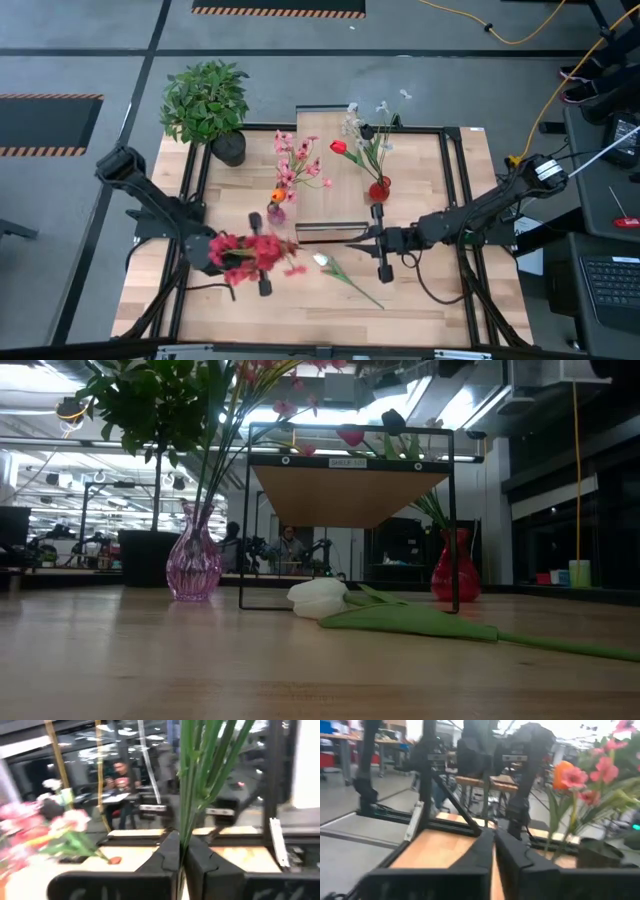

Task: Pick and place flowers into a vace then onto a shelf
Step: Put the red flowers into the violet vase

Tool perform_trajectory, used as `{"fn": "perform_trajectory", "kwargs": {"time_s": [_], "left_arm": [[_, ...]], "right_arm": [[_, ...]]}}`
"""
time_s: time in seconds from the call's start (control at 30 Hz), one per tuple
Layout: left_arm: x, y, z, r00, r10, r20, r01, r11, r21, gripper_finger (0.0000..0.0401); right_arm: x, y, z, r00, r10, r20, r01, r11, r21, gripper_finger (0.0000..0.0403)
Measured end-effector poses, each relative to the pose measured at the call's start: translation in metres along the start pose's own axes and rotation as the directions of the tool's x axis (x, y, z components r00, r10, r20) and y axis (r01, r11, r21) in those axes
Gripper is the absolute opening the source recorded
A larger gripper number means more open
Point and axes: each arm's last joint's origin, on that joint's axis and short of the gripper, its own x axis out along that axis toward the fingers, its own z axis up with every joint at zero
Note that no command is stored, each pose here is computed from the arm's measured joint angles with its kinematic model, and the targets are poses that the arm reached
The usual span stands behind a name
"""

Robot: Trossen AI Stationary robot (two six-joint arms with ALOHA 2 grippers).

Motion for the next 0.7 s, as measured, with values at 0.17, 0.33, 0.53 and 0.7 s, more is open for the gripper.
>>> {"fn": "perform_trajectory", "kwargs": {"time_s": [0.17, 0.33, 0.53, 0.7], "left_arm": [[-0.019, 0.009, -0.007, 0.99, 0.135, -0.035, -0.136, 0.99, -0.024, 0.0004], [-0.039, 0.02, -0.011, 0.975, 0.214, -0.052, -0.217, 0.975, -0.045, 0.0003], [-0.055, 0.034, -0.028, 0.952, 0.296, -0.077, -0.303, 0.948, -0.101, 0.0003], [-0.063, 0.045, -0.046, 0.917, 0.387, -0.094, -0.397, 0.909, -0.126, 0.0003]], "right_arm": [[-0.002, 0.006, -0.001, 1.0, -0.017, -0.025, 0.017, 1.0, -0.004, 0.001], [-0.004, 0.012, -0.004, 0.998, -0.004, -0.057, 0.003, 1.0, -0.013, 0.0006], [-0.005, 0.014, -0.007, 0.996, 0.004, -0.086, -0.005, 1.0, -0.006, 0.0003], [-0.005, 0.014, -0.01, 0.994, 0.006, -0.109, -0.007, 1.0, -0.011, 0.0002]]}}
